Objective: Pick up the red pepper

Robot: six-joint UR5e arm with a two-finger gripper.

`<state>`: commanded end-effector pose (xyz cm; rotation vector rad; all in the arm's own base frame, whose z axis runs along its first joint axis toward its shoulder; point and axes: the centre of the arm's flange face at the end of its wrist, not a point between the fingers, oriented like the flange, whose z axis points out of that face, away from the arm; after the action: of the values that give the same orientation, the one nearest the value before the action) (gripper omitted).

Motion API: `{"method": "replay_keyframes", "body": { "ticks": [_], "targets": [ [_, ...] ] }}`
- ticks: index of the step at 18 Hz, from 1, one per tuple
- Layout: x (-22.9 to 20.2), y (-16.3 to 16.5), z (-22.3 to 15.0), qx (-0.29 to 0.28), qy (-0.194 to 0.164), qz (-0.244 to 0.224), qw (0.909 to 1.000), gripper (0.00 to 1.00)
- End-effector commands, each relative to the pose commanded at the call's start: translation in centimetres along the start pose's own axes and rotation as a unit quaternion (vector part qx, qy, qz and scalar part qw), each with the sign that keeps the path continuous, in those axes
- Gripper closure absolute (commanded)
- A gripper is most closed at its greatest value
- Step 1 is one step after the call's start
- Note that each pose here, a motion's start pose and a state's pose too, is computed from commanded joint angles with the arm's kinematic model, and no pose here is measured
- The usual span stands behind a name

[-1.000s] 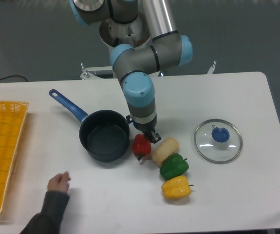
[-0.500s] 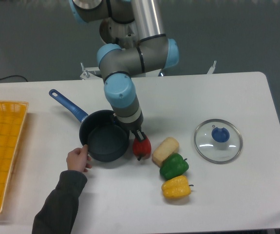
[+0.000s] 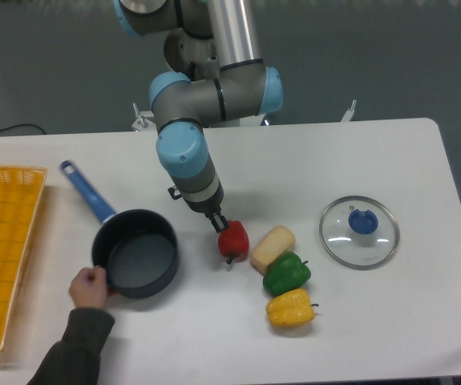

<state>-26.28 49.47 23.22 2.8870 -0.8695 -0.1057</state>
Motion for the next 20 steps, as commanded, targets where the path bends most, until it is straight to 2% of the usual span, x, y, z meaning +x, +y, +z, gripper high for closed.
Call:
{"method": "replay_keyframes", "body": {
  "ticks": [2, 3, 5, 7, 10, 12, 14, 17, 20],
  "targets": [
    [-0.3, 0.4, 0.0, 0.003, 0.000, -0.005, 1.0000, 0.93],
    [-0.4, 0.5, 0.0, 0.004, 0.000, -0.006, 1.0000, 0.84],
    [-0.9, 1.2, -0.2, 0.006, -0.002, -0.014, 0.9999, 0.55],
    [-1.2, 1.6, -0.4, 0.008, -0.003, -0.037, 0.9993, 0.33],
    [-1.7, 2.3, -0.5, 0.009, -0.004, -0.117, 0.9931, 0.08],
    [-2.1, 2.8, -0.6, 0.013, -0.005, -0.173, 0.9848, 0.01],
    [-2.7, 3.2, -0.9, 0.032, 0.001, -0.231, 0.9725, 0.01],
    [-3.5, 4.3, -1.1, 0.052, 0.011, -0.318, 0.9467, 0.01],
    [-4.3, 5.2, -1.3, 0.062, 0.015, -0.385, 0.9206, 0.01]
  ]
}}
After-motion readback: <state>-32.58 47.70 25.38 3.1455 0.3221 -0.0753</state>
